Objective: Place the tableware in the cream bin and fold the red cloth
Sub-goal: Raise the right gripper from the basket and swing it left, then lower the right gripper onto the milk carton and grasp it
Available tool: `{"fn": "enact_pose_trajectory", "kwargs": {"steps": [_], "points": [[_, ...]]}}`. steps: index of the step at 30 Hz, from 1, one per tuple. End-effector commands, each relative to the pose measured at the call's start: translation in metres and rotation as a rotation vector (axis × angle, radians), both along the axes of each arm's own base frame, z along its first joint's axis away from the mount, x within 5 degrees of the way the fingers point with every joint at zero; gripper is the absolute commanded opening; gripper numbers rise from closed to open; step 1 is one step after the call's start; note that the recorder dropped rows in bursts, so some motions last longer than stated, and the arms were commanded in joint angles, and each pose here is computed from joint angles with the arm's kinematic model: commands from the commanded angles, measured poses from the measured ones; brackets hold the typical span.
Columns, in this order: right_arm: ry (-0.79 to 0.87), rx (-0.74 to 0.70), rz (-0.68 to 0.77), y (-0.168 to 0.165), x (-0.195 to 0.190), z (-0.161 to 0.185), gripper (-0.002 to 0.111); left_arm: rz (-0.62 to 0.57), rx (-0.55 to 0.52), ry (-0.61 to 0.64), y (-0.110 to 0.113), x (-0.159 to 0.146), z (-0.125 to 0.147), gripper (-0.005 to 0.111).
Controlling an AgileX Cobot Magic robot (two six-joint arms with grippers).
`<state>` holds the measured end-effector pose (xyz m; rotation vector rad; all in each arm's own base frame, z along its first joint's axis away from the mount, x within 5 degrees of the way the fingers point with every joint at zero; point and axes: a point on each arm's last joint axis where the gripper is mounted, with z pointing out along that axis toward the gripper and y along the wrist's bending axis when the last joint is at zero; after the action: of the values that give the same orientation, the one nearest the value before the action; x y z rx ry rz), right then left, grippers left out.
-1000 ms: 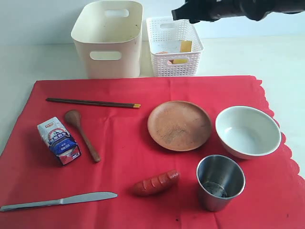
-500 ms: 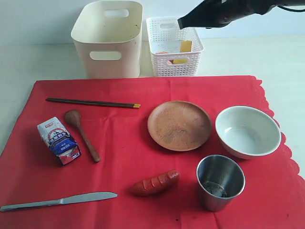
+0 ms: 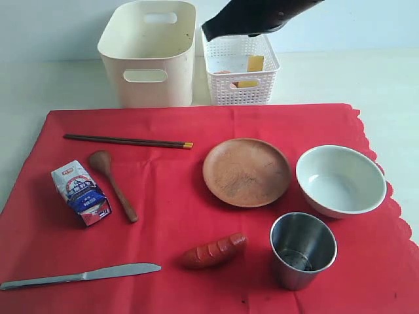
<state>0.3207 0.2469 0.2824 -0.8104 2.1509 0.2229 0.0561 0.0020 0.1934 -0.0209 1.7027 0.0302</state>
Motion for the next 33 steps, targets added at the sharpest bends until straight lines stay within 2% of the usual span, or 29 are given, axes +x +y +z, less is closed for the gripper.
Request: {"fn": "enact_pose_trajectory", "kwargs": {"steps": [1, 13, 16, 33], "points": [[0.035, -0.029, 0.06, 0.018, -0.021, 0.002, 0.0, 0.002, 0.0, -0.008, 0.0, 0.0, 0.001, 0.0], [0.058, -0.029, 0.22, 0.058, -0.069, -0.017, 0.0, 0.002, 0.0, -0.008, 0.0, 0.0, 0.001, 0.0], [0.066, 0.018, 0.212, 0.063, -0.068, -0.02, 0.0, 0.002, 0.0, -0.008, 0.0, 0.0, 0.001, 0.0], [0.142, -0.054, 0.212, 0.077, -0.057, -0.076, 0.0, 0.002, 0.0, -0.008, 0.0, 0.0, 0.001, 0.0]]}}
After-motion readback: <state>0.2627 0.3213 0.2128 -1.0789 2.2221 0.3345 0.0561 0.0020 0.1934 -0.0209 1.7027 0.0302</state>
